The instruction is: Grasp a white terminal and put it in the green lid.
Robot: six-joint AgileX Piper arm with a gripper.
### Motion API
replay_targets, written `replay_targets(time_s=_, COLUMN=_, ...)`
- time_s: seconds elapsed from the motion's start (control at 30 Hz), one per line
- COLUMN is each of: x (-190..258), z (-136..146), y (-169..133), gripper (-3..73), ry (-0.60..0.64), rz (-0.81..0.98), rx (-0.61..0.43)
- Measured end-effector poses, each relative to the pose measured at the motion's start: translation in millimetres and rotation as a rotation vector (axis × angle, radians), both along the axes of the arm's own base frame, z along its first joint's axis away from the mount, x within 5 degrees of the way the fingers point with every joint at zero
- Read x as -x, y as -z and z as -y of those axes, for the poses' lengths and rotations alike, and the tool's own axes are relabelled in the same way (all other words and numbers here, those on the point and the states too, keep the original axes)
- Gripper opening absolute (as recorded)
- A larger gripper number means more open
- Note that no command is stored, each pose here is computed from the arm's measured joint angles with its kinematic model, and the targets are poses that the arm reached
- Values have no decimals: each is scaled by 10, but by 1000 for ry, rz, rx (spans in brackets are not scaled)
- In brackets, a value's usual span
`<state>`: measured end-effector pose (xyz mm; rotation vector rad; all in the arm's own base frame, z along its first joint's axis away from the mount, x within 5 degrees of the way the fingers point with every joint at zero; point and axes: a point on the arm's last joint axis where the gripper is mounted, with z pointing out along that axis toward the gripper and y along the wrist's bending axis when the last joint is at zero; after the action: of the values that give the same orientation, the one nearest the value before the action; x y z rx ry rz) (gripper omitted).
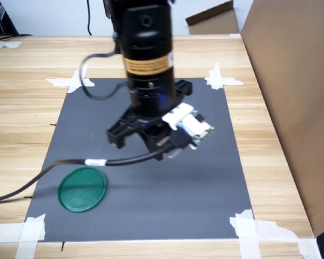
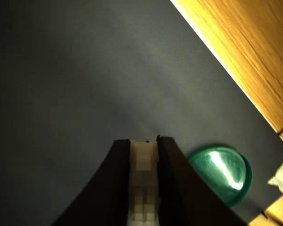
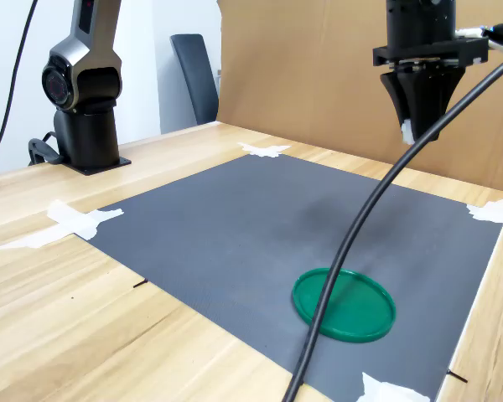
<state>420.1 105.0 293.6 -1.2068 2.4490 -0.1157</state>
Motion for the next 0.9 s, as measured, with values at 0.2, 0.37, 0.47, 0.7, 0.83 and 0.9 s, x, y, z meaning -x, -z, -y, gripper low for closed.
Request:
replay_targets(time_s=0.2, x=61, z=484, y=-226, gripper=89, ry=102, rz=-10, rx=-60)
replay_targets(time_s=0.37, x=100, z=874, y=-303, gripper=89, ry=177, rz=-25, rx=-80)
replay_targets(time_s=0.47, x=123, z=964, y=-321, gripper=89, ry=191, rz=-36, rx=-82)
replay_targets(time_s=0.7, x=242, z=1267, y=-513, gripper=89, ry=208, rz=5, rx=-122)
replay_targets(time_s=0.83, x=361, z=1344, y=-618, gripper=89, ry=194, rz=31, rx=-99)
replay_targets(time_s=0.9, x=485, z=1329, y=-522, gripper=89, ry=150, rz=-9, rx=-81)
